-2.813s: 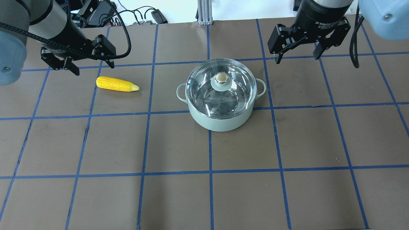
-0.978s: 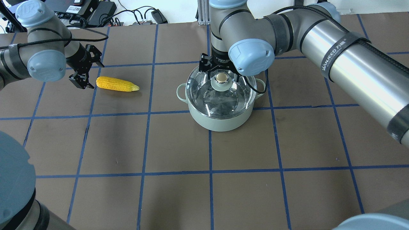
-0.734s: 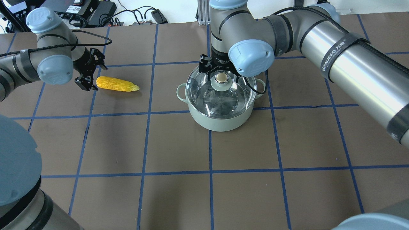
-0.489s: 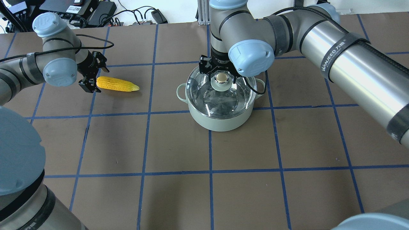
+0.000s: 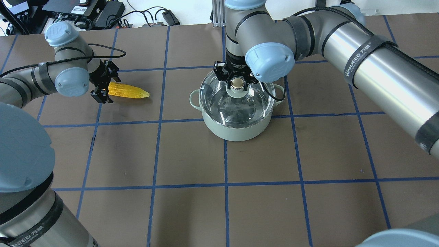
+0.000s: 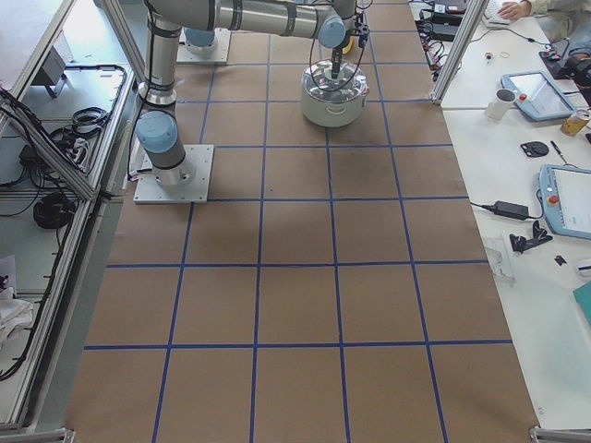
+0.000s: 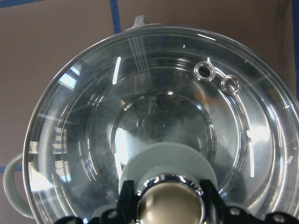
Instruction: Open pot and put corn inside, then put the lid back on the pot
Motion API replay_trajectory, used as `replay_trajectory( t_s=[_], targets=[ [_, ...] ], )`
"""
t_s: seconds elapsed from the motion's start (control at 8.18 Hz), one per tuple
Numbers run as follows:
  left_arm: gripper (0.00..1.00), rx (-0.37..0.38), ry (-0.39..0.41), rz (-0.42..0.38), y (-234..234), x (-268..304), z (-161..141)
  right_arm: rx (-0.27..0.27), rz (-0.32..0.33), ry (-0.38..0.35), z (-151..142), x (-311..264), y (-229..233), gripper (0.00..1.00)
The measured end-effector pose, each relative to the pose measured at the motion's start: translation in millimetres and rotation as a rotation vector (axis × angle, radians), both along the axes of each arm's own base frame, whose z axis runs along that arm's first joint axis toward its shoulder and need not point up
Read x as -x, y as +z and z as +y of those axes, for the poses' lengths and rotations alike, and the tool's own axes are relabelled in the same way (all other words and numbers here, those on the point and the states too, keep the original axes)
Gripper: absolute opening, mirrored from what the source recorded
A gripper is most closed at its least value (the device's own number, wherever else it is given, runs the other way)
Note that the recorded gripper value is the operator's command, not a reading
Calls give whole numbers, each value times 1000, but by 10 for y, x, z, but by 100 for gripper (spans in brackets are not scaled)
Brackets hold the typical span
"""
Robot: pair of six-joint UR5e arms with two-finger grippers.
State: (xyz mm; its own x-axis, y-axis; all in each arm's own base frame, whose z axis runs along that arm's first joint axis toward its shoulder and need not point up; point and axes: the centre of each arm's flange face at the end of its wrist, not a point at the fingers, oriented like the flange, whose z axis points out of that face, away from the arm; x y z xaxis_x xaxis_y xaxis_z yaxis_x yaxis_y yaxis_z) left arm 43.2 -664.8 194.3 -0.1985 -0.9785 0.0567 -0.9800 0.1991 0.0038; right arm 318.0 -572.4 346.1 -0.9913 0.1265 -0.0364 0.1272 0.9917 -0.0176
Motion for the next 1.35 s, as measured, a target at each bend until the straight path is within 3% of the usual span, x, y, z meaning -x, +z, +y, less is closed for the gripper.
replay_trajectory(
  t_s=[0.12,0.24,0.37,0.61,0.86,1.1,1.35],
  targets=[
    [61,6,0,9,-48,6,-18,2,-1,2,-5,4,13,22],
    [12,6,1,16,-101,10,-29,11,-3,4,-16,9,60,22],
    [0,2,2,21,-157,11,-37,26,-2,10,-39,29,139,22],
    [0,-2,1,25,-198,13,-41,52,-1,24,-87,140,401,22],
    [0,26,-8,27,-25,73,-43,31,13,57,-155,642,662,19],
    [0,105,-6,58,457,350,-19,15,38,121,-159,1366,972,15],
    [0,183,-16,79,998,987,86,-12,66,178,-140,2187,1159,15]
  ],
)
